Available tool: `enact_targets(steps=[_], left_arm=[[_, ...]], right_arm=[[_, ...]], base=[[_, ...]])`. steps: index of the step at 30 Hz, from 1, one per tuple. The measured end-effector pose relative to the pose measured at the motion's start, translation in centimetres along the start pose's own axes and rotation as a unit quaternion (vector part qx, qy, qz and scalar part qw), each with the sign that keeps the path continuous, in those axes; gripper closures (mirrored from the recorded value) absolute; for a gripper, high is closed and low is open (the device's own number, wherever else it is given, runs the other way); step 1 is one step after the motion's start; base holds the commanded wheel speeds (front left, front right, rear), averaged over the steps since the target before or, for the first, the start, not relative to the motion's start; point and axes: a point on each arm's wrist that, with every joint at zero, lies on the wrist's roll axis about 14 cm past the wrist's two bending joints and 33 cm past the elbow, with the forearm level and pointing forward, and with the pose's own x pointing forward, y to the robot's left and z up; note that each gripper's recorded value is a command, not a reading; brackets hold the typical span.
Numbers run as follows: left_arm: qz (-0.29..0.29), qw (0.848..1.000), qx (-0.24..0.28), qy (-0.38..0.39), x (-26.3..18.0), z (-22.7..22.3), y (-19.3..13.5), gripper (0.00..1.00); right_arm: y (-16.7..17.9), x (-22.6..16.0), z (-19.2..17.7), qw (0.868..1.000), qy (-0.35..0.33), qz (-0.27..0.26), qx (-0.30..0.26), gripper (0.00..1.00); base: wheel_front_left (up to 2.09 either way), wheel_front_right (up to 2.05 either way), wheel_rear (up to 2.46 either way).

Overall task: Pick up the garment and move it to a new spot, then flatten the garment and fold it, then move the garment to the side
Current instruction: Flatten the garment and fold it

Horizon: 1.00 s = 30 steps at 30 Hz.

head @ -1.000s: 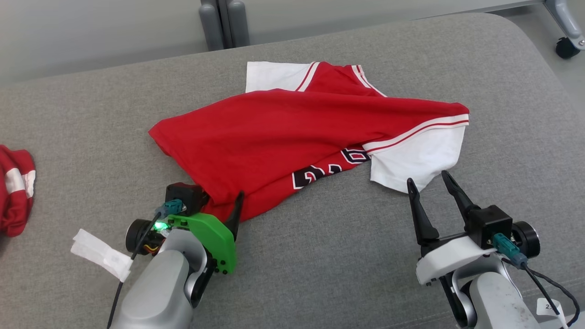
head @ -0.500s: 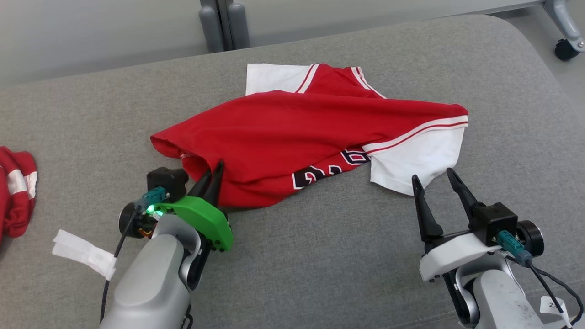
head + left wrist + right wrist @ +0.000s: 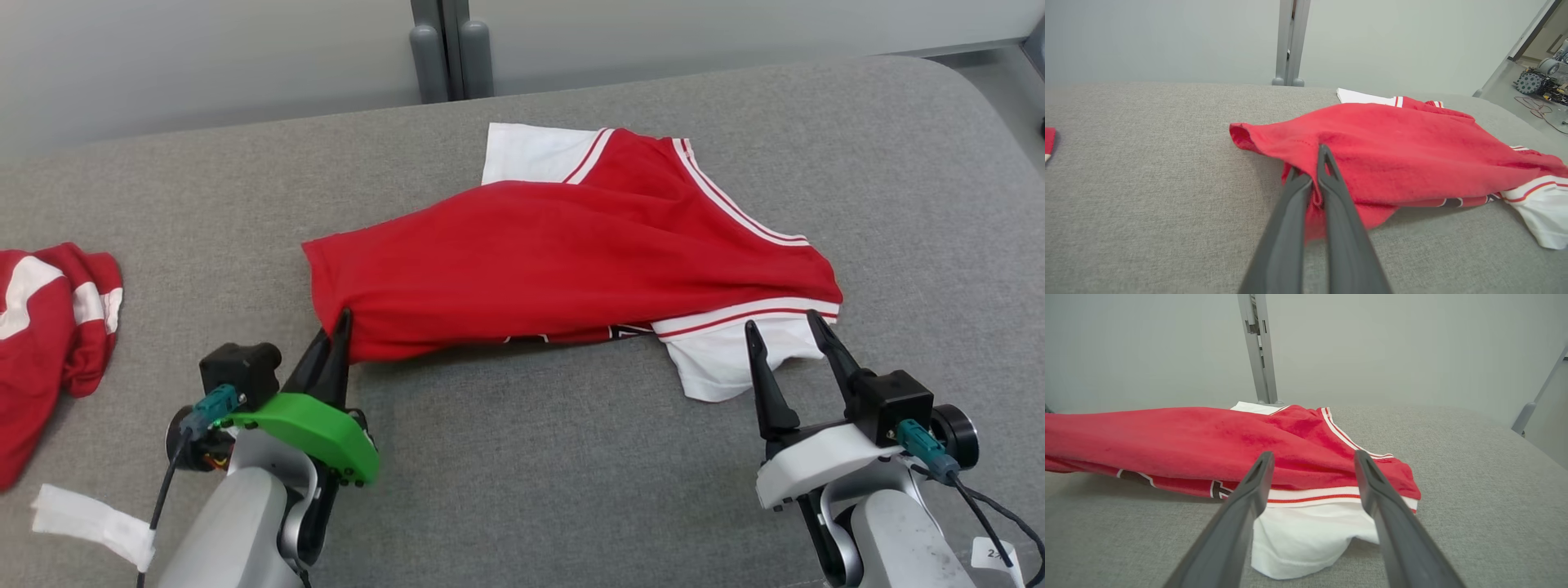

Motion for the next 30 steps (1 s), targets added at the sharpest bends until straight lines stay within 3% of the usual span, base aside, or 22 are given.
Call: enact_targets(steps=[18, 19, 20, 30], left_arm=[[0.044, 0.997, -0.049, 0.042, -6.9, -2.0, -0.3, 1.00], [0.044, 0.997, -0.045, 0.038, -6.9, -1.7, -0.2, 0.55], [0.045, 0.997, -0.042, 0.039, -6.8, -1.6, -0.1, 0.00], [0.062, 0.995, -0.021, 0.079, -6.9, -3.9, 0.9, 0.00]], right_arm=[[0.0, -0.1, -0.2, 1.000, 0.001, -0.001, 0.000, 0.00], [0.0, -0.1, -0.2, 1.000, 0.002, -0.001, 0.000, 0.00], [0.0, -0.1, -0.2, 1.000, 0.002, -0.001, -0.001, 0.00], [-0.1, -0.7, 0.3, 1.000, -0.004, -0.003, -0.003, 0.00]], base=[[0.00, 0.00, 0.00], [0.00, 0.00, 0.00], [0.00, 0.00, 0.00], [0.00, 0.00, 0.00]])
